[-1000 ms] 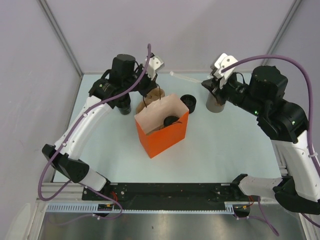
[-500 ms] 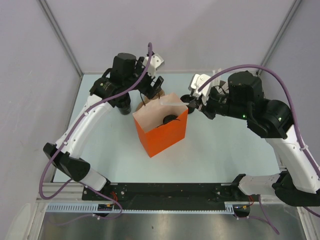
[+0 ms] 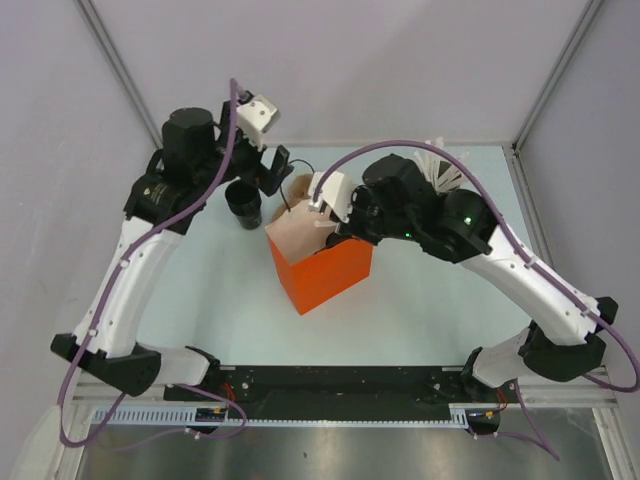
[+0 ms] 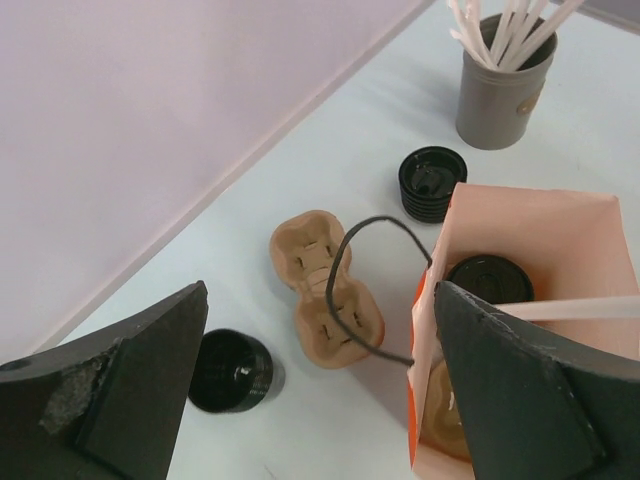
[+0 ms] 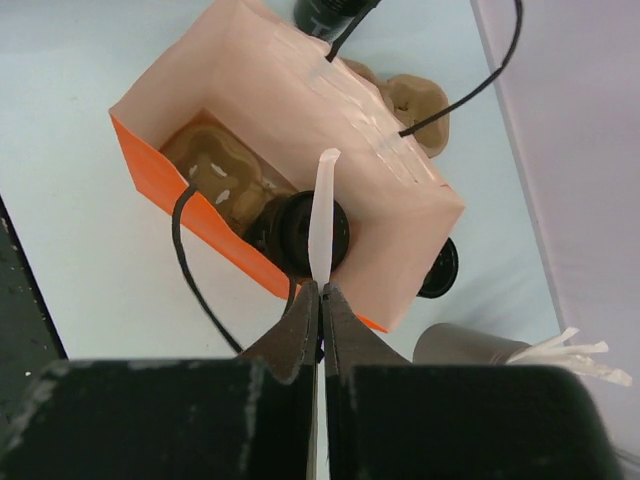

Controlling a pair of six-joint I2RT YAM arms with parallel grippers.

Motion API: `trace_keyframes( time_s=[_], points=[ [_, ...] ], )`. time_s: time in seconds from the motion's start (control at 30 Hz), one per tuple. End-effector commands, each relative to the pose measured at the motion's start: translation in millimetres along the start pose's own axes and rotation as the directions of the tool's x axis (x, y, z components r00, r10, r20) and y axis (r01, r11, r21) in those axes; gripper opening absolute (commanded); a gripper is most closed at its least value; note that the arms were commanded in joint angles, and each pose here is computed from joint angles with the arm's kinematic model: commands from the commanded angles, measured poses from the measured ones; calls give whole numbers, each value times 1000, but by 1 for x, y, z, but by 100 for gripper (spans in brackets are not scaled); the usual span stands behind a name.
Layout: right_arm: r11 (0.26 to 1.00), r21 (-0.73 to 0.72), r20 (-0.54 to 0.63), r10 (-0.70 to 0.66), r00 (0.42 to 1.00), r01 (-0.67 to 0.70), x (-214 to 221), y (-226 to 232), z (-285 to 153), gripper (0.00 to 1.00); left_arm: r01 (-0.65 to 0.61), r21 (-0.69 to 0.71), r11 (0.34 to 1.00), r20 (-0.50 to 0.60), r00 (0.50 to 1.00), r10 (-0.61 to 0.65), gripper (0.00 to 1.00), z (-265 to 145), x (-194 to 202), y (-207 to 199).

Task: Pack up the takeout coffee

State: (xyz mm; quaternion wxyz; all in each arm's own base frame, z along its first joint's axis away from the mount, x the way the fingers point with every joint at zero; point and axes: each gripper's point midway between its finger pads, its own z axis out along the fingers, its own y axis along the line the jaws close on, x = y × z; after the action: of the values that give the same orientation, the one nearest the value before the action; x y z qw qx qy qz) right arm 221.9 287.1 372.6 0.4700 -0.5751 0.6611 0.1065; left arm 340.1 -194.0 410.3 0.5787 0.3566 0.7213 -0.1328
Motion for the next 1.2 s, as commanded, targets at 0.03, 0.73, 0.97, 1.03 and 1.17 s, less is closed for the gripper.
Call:
trace_keyframes(
  time_s=[0.03, 0.73, 0.97, 1.03, 1.17],
  points=[
    [994, 101, -27, -27, 999, 30, -18, -17, 10, 0, 40, -64, 997, 87, 996, -34, 100, -41, -8, 17],
    [989, 63, -203, -121, 972, 136, -8, 26, 95, 0, 133, -313, 940, 64, 991, -119, 100, -117, 63, 48],
    [984, 51, -245, -151, 958, 168, -2, 39, 116, 4, 144, -309, 940, 76, 989, -126, 100, -119, 65, 45],
    [983, 43, -250, -165, 954, 181, -2, 46, 120, 6, 146, -307, 940, 76, 989, -129, 100, -119, 67, 45],
    [977, 51, -261, -189, 947, 209, -2, 50, 126, 18, 152, -308, 939, 82, 988, -133, 100, -120, 69, 44]
  ],
)
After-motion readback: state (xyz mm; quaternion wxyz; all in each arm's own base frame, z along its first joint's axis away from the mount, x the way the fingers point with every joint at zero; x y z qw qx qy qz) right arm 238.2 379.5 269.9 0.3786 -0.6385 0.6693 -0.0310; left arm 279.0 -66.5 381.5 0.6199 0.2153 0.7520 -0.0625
